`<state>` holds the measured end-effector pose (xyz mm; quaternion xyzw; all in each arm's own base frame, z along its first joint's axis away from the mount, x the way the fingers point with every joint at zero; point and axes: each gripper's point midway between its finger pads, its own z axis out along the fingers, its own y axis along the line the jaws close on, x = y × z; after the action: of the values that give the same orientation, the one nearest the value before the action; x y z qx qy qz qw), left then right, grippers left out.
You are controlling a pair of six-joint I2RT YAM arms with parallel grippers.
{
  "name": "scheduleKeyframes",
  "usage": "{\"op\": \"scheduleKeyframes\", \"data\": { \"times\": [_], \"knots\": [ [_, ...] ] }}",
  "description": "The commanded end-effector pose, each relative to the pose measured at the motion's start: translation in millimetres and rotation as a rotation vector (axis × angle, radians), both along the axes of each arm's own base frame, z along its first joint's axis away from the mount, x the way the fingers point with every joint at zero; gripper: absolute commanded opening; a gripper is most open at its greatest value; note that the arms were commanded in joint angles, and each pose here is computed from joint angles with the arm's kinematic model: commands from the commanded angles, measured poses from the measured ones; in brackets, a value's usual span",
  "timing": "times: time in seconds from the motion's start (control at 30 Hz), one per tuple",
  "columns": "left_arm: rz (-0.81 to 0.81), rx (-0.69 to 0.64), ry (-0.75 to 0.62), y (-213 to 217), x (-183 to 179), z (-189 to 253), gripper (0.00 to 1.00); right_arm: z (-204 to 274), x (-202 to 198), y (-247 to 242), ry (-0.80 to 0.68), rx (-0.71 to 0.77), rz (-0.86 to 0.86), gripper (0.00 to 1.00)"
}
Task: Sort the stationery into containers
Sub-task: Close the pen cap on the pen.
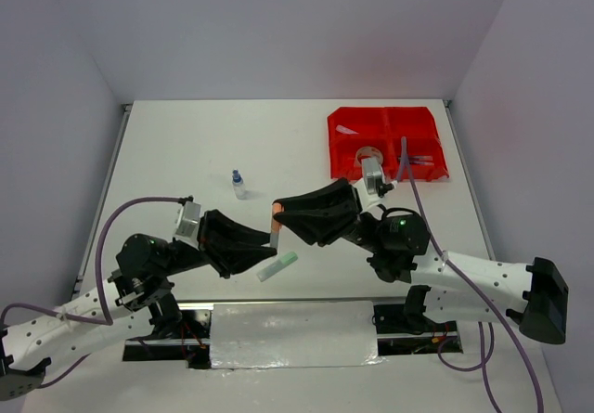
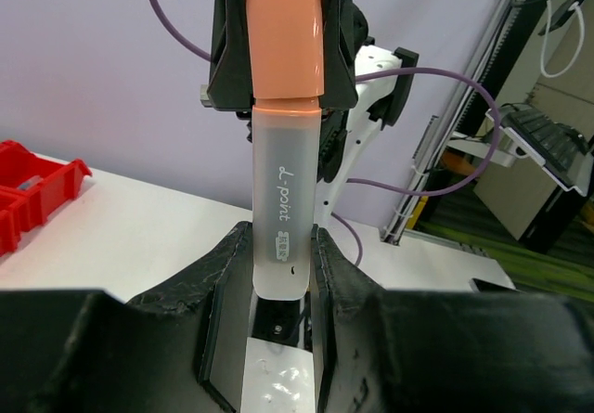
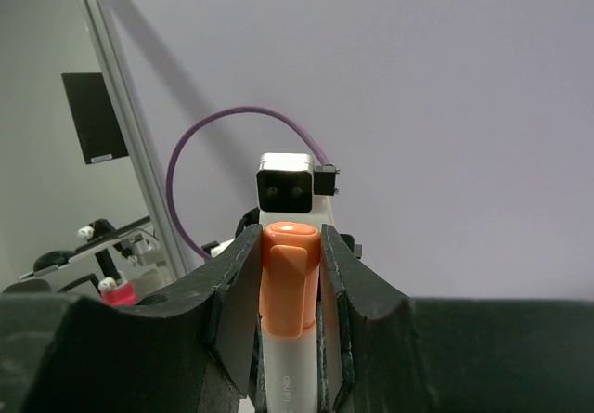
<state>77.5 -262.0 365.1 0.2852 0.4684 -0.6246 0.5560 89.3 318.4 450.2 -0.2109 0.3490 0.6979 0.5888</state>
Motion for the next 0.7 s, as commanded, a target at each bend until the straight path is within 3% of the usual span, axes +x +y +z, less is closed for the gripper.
{"op": "scheduleKeyframes", "data": {
  "times": [0.0,0.17,0.27,0.47,0.67],
  "knots": [
    [0.064,-0.106,-0.111,15.9,-0.9,35.4,0.0,0.1,-1.5,-1.2,-0.001,0.013,-0.013,0.05],
    [0.083,-0.097,-0.154,16.8,0.0,43.1,0.0,-2.8,-4.6,2.4,0.005,0.007,0.011,0.26],
    [0.092,-0.078,-0.16,13.5,3.3,41.1,0.0,-3.8,-6.7,1.8,-0.011,0.011,0.004,0.3],
    [0.081,-0.06,-0.153,8.2,4.7,35.7,0.0,-1.8,-17.8,-6.0,-0.096,0.037,-0.02,0.29],
    [0.056,-0.073,-0.159,9.7,-1.0,38.0,0.0,1.5,-33.1,-13.6,-0.19,0.055,0.0,0.2]
  ]
}}
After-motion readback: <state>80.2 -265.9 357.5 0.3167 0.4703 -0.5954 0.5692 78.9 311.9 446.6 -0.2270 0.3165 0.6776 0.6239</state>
